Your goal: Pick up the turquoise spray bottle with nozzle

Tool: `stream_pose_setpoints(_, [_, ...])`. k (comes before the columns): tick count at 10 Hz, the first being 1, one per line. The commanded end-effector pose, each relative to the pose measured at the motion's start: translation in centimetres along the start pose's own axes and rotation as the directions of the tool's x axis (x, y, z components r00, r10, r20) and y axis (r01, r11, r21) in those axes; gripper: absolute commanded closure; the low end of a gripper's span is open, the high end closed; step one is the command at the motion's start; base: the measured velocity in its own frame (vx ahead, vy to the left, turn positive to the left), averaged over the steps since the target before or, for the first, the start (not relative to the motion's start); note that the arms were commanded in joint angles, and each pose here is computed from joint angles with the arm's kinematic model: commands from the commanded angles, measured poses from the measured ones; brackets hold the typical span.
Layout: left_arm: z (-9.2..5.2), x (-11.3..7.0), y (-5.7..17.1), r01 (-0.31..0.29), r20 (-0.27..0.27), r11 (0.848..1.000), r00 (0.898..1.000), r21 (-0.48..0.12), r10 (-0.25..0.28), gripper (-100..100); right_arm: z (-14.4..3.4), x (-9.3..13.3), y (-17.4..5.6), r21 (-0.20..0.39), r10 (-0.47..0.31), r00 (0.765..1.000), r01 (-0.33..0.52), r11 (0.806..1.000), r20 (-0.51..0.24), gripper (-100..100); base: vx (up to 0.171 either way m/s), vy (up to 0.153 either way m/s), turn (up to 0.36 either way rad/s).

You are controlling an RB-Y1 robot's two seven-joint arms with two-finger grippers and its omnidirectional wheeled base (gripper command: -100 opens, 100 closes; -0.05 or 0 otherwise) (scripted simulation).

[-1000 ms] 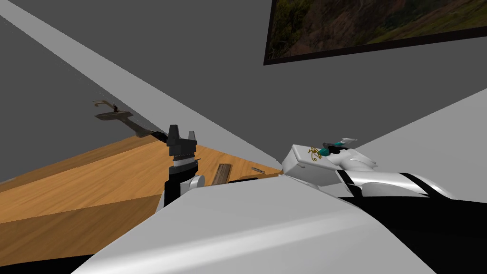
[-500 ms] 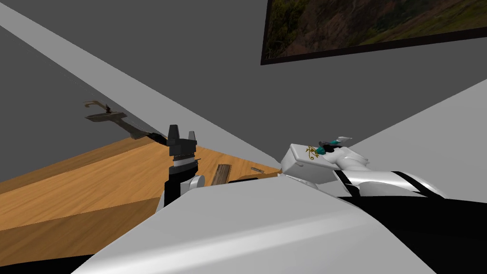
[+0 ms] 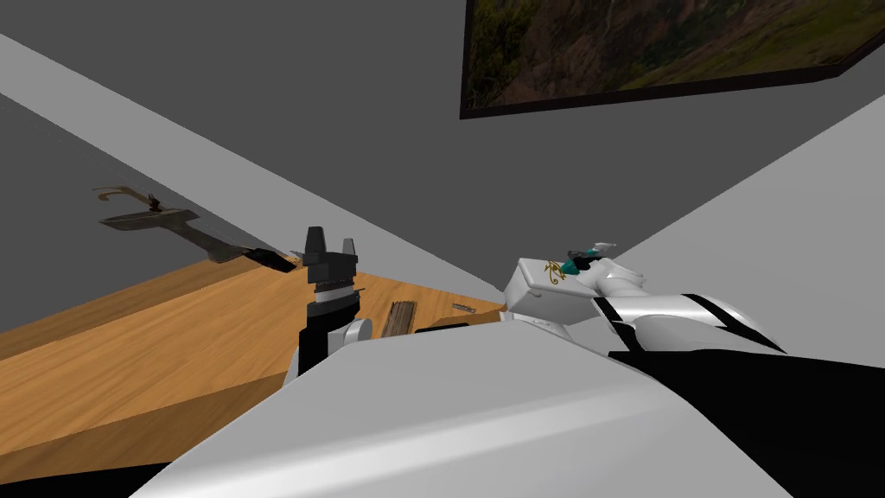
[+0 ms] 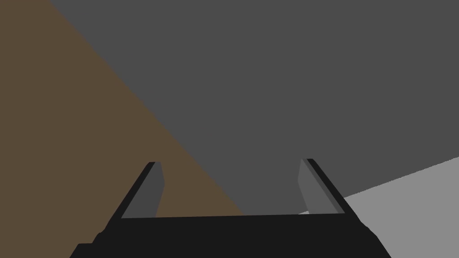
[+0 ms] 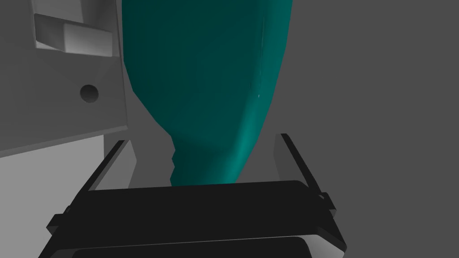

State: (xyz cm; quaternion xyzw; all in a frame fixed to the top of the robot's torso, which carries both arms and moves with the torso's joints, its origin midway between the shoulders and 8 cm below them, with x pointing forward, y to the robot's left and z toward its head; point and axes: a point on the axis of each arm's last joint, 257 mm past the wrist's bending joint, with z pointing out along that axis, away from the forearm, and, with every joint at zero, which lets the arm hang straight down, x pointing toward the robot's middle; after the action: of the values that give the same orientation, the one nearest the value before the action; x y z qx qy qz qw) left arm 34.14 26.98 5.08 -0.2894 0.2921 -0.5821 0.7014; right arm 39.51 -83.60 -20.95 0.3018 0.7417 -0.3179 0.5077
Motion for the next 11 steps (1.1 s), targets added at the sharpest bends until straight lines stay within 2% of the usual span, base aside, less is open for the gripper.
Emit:
stream_pose_setpoints(1, [0.0, 0.0, 0.0, 0.0, 0.0, 1.0, 1.0, 0.0, 0.0, 0, -0.1, -0.3, 0.7, -0.008, 0.001, 1.0, -0.001, 1.0, 0.003, -100, 0.004, -0.007, 0.017])
stream_pose_setpoints(2, [0.0, 0.0, 0.0, 0.0, 0.0, 1.0, 1.0, 0.0, 0.0, 0, -0.1, -0.3, 0.7, -0.008, 0.001, 1.0, -0.001, 1.0, 0.003, -100, 0.001, -0.002, 0.021])
stream_pose_setpoints(3, [0.0, 0.0, 0.0, 0.0, 0.0, 1.0, 1.0, 0.0, 0.0, 0, 0.1, -1.5, 2.8, -0.027, -0.007, 1.0, 0.007, 1.0, 0.02, -100, 0.004, -0.015, -0.202])
stream_pose_setpoints(4, [0.0, 0.0, 0.0, 0.0, 0.0, 1.0, 1.0, 0.0, 0.0, 0, 0.1, -1.4, 3.1, -0.036, 0.026, 1.0, -0.025, 0.999, 0.016, -100, 0.005, -0.014, -0.097])
stream_pose_setpoints(6, [0.0, 0.0, 0.0, 0.0, 0.0, 1.0, 1.0, 0.0, 0.0, 0, 0.1, -1.4, 2.9, -0.029, -0.01, 1.0, 0.011, 1.0, 0.018, -100, 0.002, -0.006, 0.024])
stream_pose_setpoints(7, [0.0, 0.0, 0.0, 0.0, 0.0, 1.0, 1.0, 0.0, 0.0, 0, 0.1, -1.4, 2.9, -0.029, 0.002, 1.0, -0.002, 1.0, 0.017, -100, 0.0, 0.0, 0.0])
stream_pose_setpoints(8, [0.0, 0.0, 0.0, 0.0, 0.0, 1.0, 1.0, 0.0, 0.0, 0, 0.1, -1.4, 2.9, -0.03, 0.0, 1.0, 0.0, 1.0, 0.017, 100, 0.0, -0.001, -0.01])
stream_pose_setpoints(11, [0.0, 0.0, 0.0, 0.0, 0.0, 1.0, 1.0, 0.0, 0.0, 0, 0.1, -1.5, 2.9, -0.029, 0.007, 1.0, -0.006, 1.0, 0.019, 100, 0.0, 0.0, 0.0])
